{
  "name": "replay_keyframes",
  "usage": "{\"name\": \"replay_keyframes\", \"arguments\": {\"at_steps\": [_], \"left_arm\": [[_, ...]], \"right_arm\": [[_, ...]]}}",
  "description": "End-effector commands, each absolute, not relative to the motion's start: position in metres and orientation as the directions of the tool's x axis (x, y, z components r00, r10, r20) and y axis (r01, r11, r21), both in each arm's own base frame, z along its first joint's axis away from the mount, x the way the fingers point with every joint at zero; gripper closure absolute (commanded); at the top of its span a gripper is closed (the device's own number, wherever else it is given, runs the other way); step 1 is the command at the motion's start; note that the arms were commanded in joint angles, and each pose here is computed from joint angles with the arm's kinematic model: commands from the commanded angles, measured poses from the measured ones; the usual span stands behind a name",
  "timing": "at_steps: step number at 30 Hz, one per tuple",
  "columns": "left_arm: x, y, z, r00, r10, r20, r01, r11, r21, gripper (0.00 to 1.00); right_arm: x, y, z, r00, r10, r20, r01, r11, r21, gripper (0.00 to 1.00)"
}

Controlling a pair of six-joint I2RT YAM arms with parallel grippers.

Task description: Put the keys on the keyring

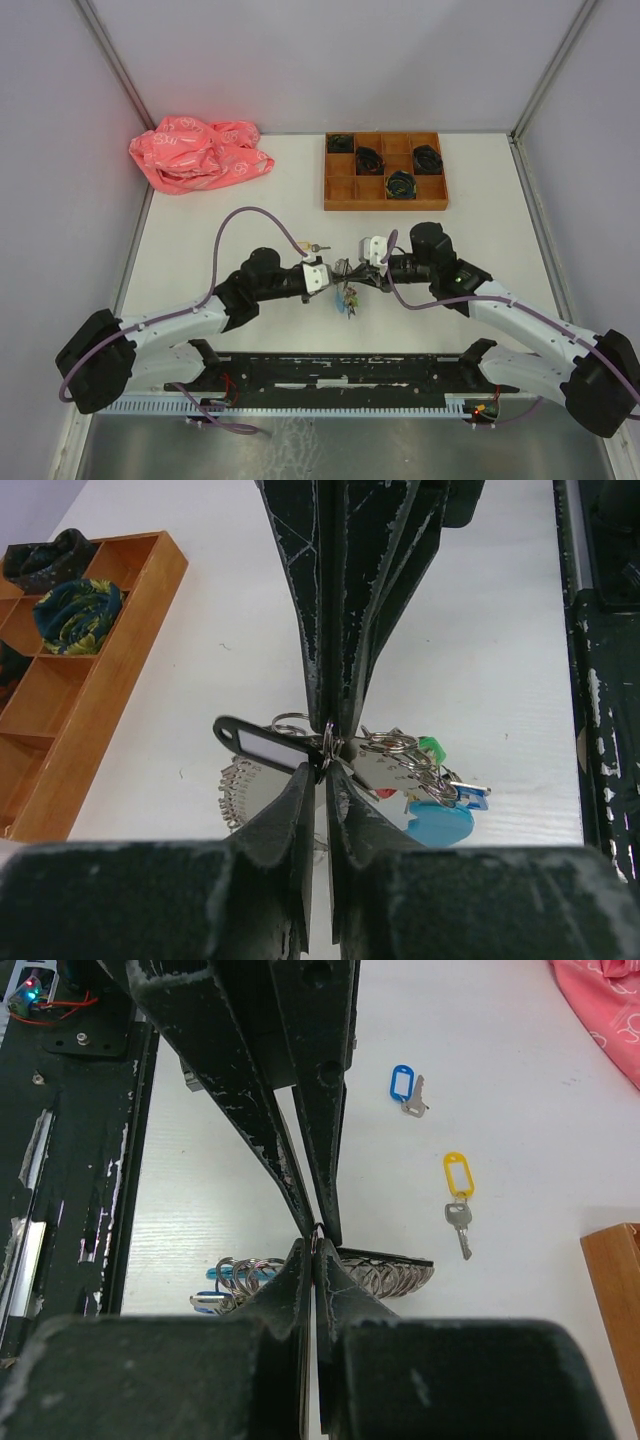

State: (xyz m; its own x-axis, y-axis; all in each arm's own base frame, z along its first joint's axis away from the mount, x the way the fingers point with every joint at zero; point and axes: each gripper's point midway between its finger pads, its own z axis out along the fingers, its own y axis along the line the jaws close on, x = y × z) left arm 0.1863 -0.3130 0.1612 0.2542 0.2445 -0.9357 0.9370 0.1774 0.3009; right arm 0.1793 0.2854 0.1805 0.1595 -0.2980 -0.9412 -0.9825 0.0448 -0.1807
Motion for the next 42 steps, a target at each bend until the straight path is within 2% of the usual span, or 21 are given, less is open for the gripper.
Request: {"name": "replay_keyframes", "arguments": {"at_steps": [1, 4, 8, 22, 28, 31, 35, 38, 42], "left_arm": [[0.188, -0.321, 0.174, 0.317, 0.209, -0.925, 0.922, 0.159, 0.352, 0.88], [0.188, -0.322, 0.176, 0.320, 0.197, -0.927, 0.922, 0.159, 0.352, 0.97], [0.186, -0.323, 0.178, 0.314, 0.179, -0.932, 0.927, 0.155, 0.342, 0.97], [0.171, -0.324, 0.158, 0.229, 0.152, -0.961, 0.961, 0.123, 0.248, 0.97], [0.179, -0.325, 0.183, 0.187, 0.005, -0.982, 0.955, 0.232, 0.183, 0.97], [0.180, -0.329, 0.195, 0.165, -0.071, -0.984, 0.958, 0.247, 0.143, 0.97], [0.192, -0.324, 0.193, 0.151, -0.052, -0.987, 0.941, 0.314, 0.127, 0.97], [0.202, -0.315, 0.189, 0.174, 0.025, -0.984, 0.912, 0.372, 0.171, 0.97], [0.203, -0.308, 0.188, 0.190, 0.075, -0.979, 0.901, 0.384, 0.204, 0.97]], "right_arm": [[0.178, 0.294, 0.213, 0.229, -0.187, -0.955, -0.971, 0.033, -0.239, 0.99], [0.177, 0.294, 0.213, 0.224, -0.182, -0.957, -0.972, 0.030, -0.234, 0.99], [0.178, 0.295, 0.218, 0.229, -0.147, -0.962, -0.970, 0.050, -0.238, 0.99], [0.198, 0.295, 0.248, 0.258, 0.053, -0.965, -0.941, 0.239, -0.239, 0.99], [0.206, 0.296, 0.247, 0.251, 0.109, -0.962, -0.933, 0.291, -0.210, 0.99], [0.209, 0.294, 0.244, 0.246, 0.141, -0.959, -0.928, 0.319, -0.191, 0.99], [0.206, 0.292, 0.234, 0.219, 0.101, -0.970, -0.934, 0.310, -0.179, 0.99], [0.202, 0.287, 0.221, 0.202, 0.005, -0.979, -0.937, 0.292, -0.192, 0.99], [0.193, 0.279, 0.200, 0.146, -0.122, -0.982, -0.952, 0.252, -0.173, 0.95]]}}
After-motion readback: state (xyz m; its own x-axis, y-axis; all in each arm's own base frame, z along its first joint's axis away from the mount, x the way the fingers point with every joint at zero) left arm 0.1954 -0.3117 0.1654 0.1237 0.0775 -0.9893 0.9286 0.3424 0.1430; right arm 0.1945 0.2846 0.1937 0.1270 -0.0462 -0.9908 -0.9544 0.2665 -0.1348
